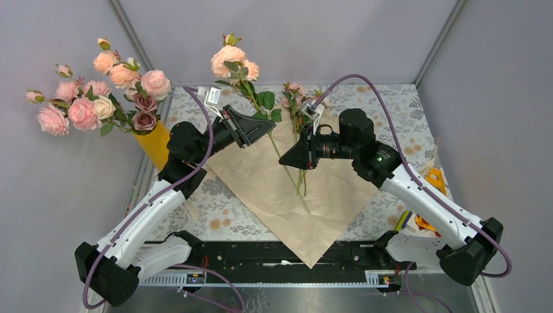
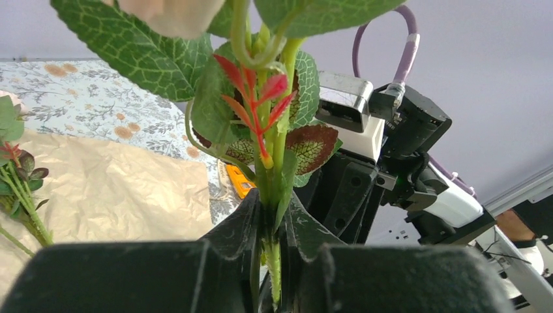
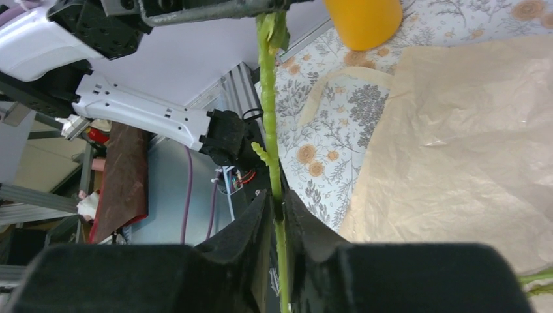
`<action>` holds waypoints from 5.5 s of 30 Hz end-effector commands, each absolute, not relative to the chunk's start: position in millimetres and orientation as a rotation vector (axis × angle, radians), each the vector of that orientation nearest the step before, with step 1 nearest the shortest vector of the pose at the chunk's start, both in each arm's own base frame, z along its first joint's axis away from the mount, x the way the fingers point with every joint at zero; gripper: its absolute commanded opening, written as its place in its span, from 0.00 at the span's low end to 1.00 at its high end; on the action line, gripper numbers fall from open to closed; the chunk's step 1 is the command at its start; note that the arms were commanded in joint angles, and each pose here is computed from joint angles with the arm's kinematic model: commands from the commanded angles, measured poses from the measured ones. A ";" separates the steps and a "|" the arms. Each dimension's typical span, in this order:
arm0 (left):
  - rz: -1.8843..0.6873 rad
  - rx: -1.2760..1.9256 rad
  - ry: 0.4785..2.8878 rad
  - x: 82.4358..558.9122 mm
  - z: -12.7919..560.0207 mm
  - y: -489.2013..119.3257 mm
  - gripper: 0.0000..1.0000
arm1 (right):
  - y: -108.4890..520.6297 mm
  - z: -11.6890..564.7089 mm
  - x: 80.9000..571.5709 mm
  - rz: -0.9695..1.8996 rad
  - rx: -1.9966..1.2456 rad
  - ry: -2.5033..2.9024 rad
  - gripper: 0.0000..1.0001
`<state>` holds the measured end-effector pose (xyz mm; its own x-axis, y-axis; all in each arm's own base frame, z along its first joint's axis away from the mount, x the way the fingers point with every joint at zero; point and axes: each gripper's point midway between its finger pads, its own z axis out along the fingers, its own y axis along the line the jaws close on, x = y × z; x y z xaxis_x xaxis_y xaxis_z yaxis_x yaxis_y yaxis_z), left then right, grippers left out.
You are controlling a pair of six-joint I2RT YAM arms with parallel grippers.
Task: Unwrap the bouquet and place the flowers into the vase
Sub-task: Insert the fake flower into the vase.
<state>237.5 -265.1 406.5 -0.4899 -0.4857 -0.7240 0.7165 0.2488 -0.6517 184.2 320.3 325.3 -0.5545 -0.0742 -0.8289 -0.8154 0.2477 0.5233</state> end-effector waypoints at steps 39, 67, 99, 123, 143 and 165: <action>0.286 -0.148 1.292 202.4 505.5 51.2 0.00 | 125.7 244.2 311.0 0.779 0.012 2.087 0.77; 0.342 -0.278 0.975 215.0 581.1 72.5 0.00 | 141.5 250.0 298.5 1.037 -0.004 2.031 0.73; 0.325 -0.373 1.129 262.0 460.4 106.0 0.00 | 145.2 241.1 287.5 1.077 -0.014 2.048 0.72; 0.238 -0.461 1.308 290.7 373.6 116.6 0.00 | 148.0 242.2 284.6 1.106 -0.022 2.050 0.73; 0.194 -0.503 1.343 289.4 362.9 113.4 0.23 | 152.8 249.3 285.5 1.160 -0.015 2.029 0.72; 0.224 -0.496 1.326 293.1 372.7 118.5 0.10 | 154.6 243.1 281.5 1.184 -0.009 2.049 0.71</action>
<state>293.7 114.9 354.8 0.1763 -0.1328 -0.9753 -0.4285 0.8817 -0.1975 281.2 153.1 237.3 -0.7257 0.3472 -0.5939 -0.3245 0.5885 0.7405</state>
